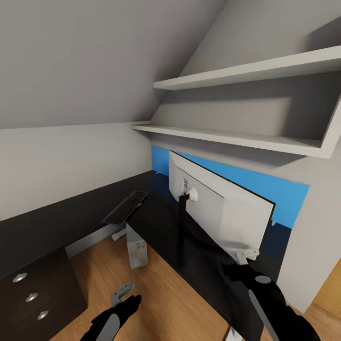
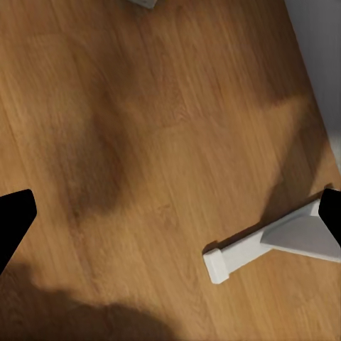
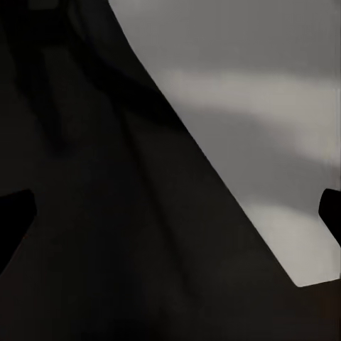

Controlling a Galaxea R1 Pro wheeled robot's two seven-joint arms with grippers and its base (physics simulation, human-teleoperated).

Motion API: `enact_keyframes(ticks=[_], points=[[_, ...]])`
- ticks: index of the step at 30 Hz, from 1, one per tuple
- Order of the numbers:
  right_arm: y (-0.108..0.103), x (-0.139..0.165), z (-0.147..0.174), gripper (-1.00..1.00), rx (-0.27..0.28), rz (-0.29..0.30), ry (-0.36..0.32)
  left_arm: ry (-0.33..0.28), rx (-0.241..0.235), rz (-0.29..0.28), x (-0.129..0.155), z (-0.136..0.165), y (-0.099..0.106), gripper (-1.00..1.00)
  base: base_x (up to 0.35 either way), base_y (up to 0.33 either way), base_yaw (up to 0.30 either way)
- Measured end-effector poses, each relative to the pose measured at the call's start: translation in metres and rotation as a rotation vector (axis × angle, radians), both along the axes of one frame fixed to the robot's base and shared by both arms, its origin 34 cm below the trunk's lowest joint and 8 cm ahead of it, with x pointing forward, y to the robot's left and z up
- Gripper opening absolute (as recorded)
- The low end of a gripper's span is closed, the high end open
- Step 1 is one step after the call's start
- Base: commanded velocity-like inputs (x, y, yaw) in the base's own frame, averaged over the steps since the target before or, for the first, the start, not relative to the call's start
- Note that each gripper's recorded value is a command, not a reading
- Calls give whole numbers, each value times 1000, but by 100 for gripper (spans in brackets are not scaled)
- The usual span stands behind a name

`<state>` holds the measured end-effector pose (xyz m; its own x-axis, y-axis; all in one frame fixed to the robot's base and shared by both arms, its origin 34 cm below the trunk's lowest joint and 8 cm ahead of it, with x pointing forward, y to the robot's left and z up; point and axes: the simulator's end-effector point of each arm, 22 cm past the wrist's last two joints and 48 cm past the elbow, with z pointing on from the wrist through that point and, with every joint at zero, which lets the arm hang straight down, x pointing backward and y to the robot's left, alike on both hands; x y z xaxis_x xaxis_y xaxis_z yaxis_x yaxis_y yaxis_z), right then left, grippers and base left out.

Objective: In the bedroom, organize the workspace by keeping the computer under the desk, ensuring the monitor is on the desk, placing the keyboard on the desk next to the monitor, placing the mouse on the desk next to the keyboard, moving the folder from the swivel chair onto the desk next to the mouse, stacking the notebook on top of the folder with the pen on top of the notebook, and positioning the swivel chair next to the desk.

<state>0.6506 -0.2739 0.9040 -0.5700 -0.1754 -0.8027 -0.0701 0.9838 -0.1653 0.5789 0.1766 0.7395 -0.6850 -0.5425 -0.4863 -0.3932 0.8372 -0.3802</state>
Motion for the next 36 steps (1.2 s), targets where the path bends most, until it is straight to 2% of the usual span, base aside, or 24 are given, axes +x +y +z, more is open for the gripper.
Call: enact_keyframes(ticks=[7,10,14,18,22,24,30,36], points=[[-17,38,-2,100,-16,-32,14,1,-1,1,0,0,0,100,-2,-5,0],[-25,51,-1,100,-22,-46,2,0,-2,1,0,0,0,100,0,-1,0],[-46,70,8,100,-54,-98,-30,1,-3,1,-1,0,0,100,0,0,0],[-73,84,18,100,-75,-156,-43,1,-3,1,-1,-1,0,100,0,0,0],[-120,117,28,100,-58,-256,-57,2,-2,1,-1,-1,0,100,0,0,0],[-133,125,30,100,-60,-279,-59,2,-2,2,-1,-1,0,100,0,0,0],[-169,130,33,100,-77,-330,-45,3,-1,2,-1,-1,1,100,0,0,0],[-175,133,32,100,-76,-342,-47,3,0,2,-2,-1,1,100,0,0,0]])
